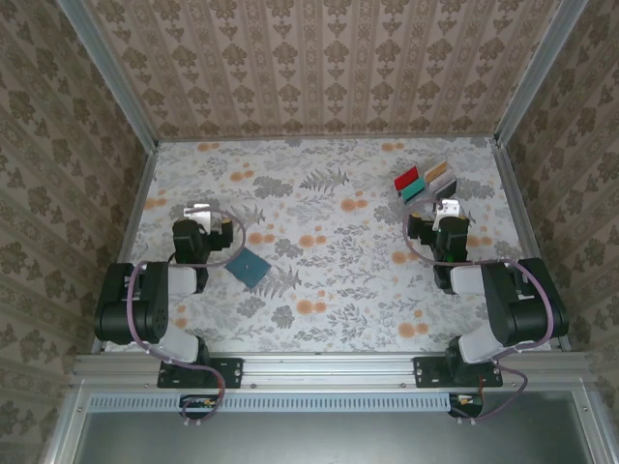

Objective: Put the credit cards into the card holder
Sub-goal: Move the card holder to the center of the table.

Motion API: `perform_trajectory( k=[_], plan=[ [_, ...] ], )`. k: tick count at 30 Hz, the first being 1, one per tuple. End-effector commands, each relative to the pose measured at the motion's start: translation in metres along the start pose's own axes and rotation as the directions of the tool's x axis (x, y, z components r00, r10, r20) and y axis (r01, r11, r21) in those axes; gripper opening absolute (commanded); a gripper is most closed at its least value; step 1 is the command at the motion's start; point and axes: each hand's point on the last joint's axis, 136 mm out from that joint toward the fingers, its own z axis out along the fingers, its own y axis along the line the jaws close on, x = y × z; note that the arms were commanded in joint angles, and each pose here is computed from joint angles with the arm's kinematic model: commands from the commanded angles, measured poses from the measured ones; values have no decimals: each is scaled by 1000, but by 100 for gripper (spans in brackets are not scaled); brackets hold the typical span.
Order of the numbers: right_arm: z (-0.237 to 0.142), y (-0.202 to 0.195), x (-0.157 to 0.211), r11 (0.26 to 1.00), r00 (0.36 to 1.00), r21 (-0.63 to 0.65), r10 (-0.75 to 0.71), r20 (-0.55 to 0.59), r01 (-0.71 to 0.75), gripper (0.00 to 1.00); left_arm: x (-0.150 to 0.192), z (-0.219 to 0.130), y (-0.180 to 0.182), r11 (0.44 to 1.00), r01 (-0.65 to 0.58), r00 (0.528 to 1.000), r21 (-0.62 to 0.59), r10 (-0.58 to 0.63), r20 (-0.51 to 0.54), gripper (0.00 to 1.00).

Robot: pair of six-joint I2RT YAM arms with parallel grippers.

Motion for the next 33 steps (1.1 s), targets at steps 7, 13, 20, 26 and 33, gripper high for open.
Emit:
perform_trajectory(
  k=[7, 13, 20, 26, 33],
  plan=[
    [4, 3, -13, 1000, 999, -18, 3, 41, -3, 100, -14, 4, 3, 1000, -8, 999, 3, 7, 43, 100],
    [4, 3, -13, 1000, 999, -18, 3, 41, -2, 100, -14, 5, 3, 1000, -2, 999, 7, 2, 40, 100],
    [3, 3, -13, 1000, 999, -17, 4, 43, -3, 100, -14, 3, 6, 1000, -2, 999, -14, 3, 44, 100],
    [1, 5, -14, 1000, 999, -23, -7, 52, 8, 100, -15, 0, 2, 1000, -14, 998, -3, 14, 61, 100],
    [-6, 10, -19, 999, 997, -31, -31, 76, 33, 100, -27, -27, 16, 996, 23, 988, -90, -9, 155, 100]
  ],
)
